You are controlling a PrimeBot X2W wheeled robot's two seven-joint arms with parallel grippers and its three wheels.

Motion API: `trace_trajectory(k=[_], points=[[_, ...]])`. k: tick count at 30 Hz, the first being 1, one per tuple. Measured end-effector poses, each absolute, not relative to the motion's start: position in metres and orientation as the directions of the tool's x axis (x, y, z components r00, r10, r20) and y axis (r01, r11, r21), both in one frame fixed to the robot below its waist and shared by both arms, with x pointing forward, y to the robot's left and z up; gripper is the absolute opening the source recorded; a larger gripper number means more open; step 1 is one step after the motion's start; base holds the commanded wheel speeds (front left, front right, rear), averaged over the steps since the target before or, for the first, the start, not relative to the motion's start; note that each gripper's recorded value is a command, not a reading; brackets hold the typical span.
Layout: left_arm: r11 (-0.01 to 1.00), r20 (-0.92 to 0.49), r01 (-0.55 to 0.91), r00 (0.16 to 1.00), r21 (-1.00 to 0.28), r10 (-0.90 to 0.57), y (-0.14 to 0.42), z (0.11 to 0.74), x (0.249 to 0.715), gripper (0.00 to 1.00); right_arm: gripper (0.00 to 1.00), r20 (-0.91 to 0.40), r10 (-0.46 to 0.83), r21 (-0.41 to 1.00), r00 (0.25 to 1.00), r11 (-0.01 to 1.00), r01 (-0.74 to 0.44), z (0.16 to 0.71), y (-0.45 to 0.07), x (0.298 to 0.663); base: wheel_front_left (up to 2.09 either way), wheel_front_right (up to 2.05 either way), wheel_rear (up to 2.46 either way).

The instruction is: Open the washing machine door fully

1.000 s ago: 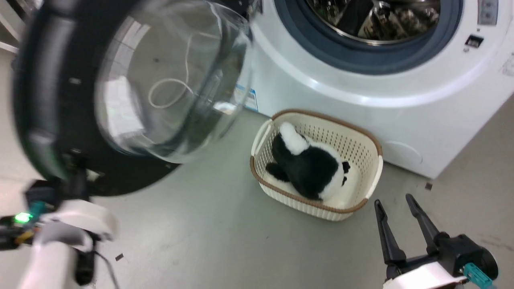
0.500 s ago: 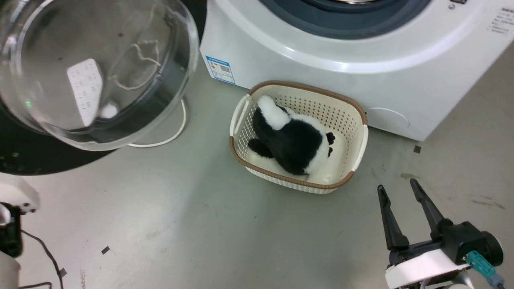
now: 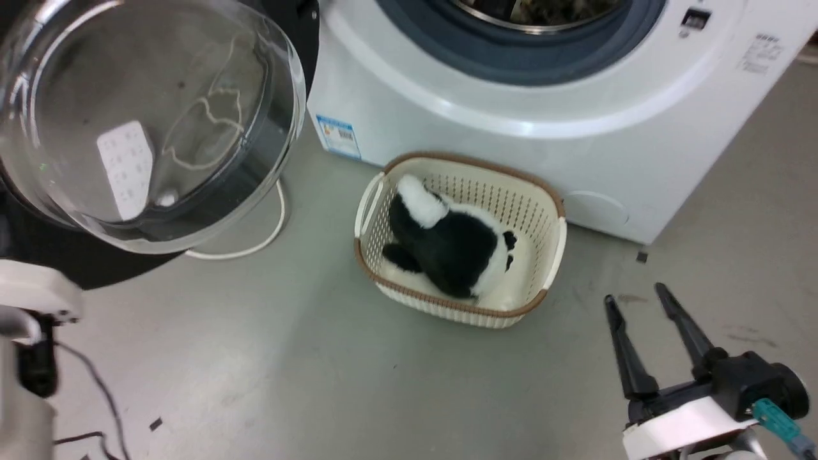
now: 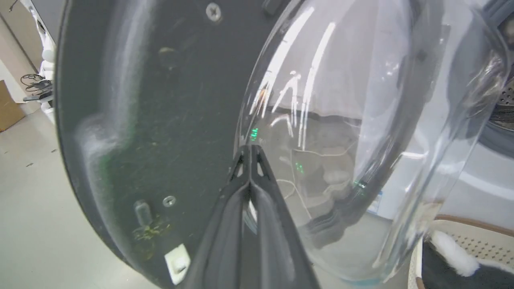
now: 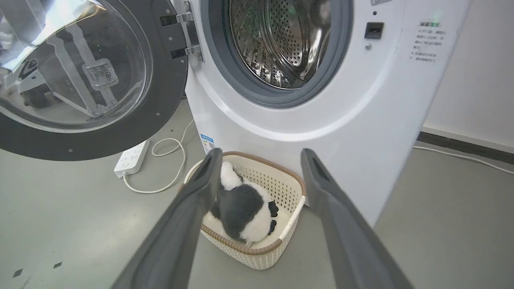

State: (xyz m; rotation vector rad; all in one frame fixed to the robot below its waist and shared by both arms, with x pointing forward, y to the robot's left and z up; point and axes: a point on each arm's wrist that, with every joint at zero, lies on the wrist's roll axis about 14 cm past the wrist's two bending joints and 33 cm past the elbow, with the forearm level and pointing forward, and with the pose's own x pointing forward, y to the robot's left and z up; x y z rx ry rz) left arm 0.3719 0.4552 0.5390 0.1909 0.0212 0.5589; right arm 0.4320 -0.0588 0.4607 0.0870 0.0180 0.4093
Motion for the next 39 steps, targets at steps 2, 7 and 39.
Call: trace_trajectory(k=[2, 7, 39], points=[[0.852, 0.079, -0.496, 0.868, 0.166, 0.49, 0.437, 0.549, 0.375, 0.0, 1.0, 0.025, 0.381, 0.072, 0.924, 0.921, -0.382, 0.471, -0.065, 0.432, 0.0, 0.0, 0.0], [0.901, 0.184, -0.42, 0.899, 0.105, 0.397, 0.388, 0.571, 0.373, 0.0, 1.0, 0.106, 0.332, 0.012, 0.937, 0.942, -0.335, 0.504, -0.084, 0.431, 0.0, 0.0, 0.0], [0.999, 0.098, 0.043, 0.994, 0.014, -0.044, 0.166, 0.513, 0.355, 1.0, 1.0, 0.159, 0.076, -0.01, 0.984, 0.997, -0.075, 0.532, -0.18, 0.357, 0.0, 0.0, 0.0]])
